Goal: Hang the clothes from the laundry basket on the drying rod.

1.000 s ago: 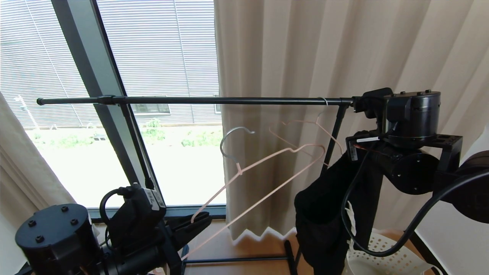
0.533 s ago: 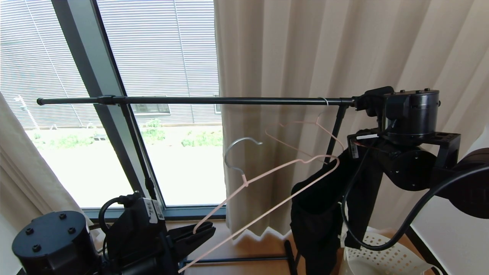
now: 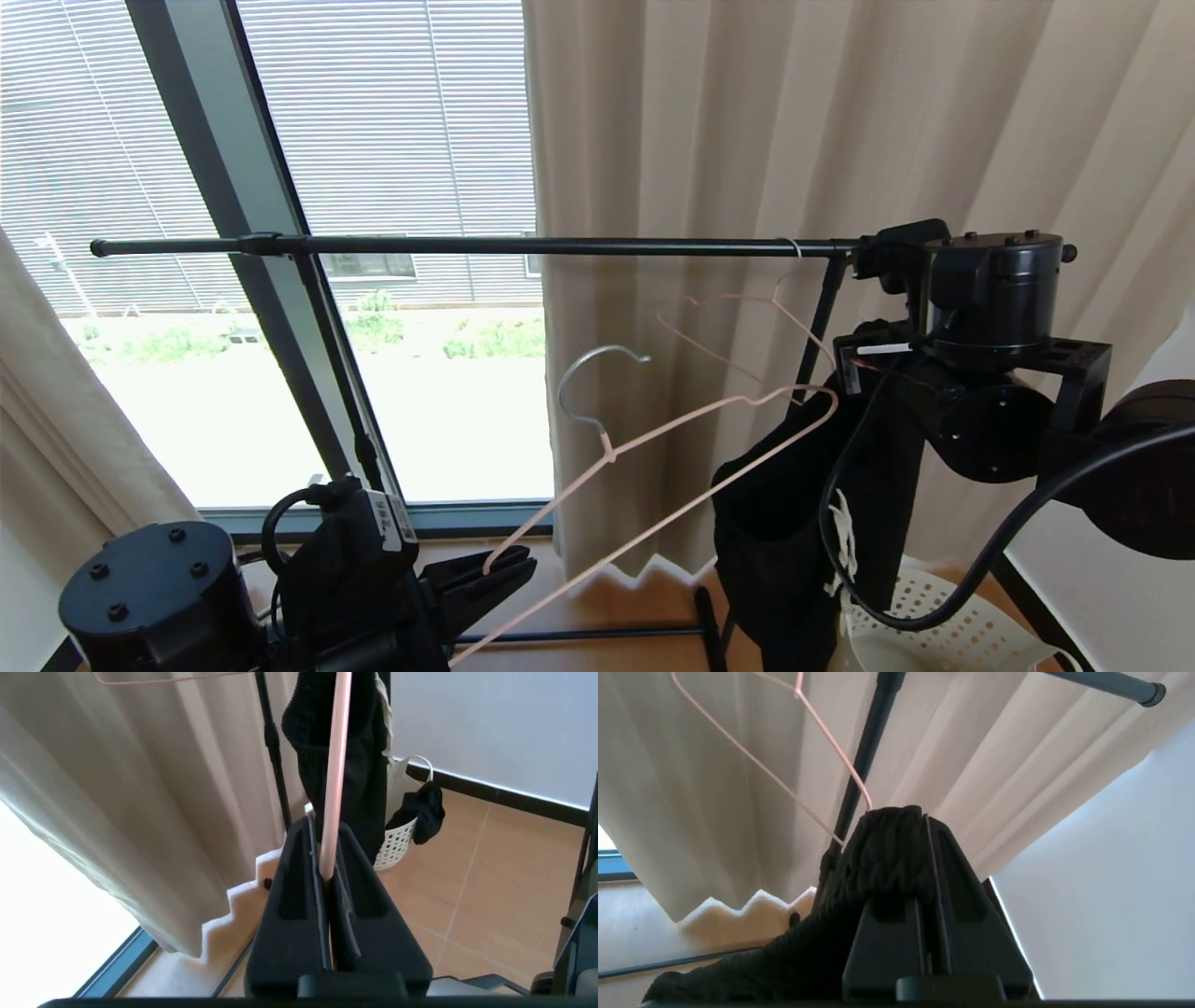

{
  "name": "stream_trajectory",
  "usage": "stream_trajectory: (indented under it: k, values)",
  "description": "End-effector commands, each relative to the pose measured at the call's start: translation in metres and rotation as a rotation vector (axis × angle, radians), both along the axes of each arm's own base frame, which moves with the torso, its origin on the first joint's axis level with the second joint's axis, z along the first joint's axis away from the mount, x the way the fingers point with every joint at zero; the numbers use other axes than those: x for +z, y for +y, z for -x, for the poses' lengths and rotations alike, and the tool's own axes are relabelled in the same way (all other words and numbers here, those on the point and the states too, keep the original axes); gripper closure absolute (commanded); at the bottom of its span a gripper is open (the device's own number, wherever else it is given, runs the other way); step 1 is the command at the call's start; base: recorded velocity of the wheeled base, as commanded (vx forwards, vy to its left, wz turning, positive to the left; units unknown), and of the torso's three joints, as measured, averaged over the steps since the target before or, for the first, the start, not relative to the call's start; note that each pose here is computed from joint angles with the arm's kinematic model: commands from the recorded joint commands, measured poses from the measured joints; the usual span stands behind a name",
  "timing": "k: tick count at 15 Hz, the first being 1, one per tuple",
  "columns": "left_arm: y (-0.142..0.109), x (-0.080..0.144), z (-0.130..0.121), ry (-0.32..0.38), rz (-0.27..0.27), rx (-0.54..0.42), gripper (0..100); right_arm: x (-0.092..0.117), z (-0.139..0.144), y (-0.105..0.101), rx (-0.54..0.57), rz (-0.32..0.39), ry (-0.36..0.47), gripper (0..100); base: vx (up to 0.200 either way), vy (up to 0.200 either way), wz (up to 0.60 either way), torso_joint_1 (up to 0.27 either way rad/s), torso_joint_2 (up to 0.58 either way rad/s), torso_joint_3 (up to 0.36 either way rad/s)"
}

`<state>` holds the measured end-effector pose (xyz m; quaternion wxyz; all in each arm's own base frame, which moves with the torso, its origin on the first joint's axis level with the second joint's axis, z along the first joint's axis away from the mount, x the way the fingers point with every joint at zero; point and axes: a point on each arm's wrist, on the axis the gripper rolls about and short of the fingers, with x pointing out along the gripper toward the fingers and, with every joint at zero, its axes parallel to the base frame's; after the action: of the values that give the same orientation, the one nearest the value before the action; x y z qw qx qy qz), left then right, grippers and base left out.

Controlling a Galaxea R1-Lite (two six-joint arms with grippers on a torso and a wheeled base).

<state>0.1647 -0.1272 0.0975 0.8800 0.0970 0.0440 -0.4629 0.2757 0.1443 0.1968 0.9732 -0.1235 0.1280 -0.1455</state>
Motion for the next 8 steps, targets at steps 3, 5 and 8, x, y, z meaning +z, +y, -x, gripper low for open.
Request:
stream_trajectory:
  k: [3,5,8]
  values:
    - [-0.003,-0.005,0.001,0.021,-0.016,-0.012,100,-0.001,0.010,0.012,0.027,0.008,-0.002,100,0.000,0.000,0.00,0.000,0.00,0.000]
    - [-0.003,-0.006,0.001,0.023,-0.017,-0.012,100,-0.002,0.013,0.015,0.030,0.012,-0.001,100,0.000,0.000,0.00,0.000,0.00,0.000]
    - [-0.003,-0.005,0.001,0.020,-0.015,-0.012,100,-0.002,0.019,0.019,0.052,0.013,0.000,100,0.000,0.000,0.00,0.000,0.00,0.000]
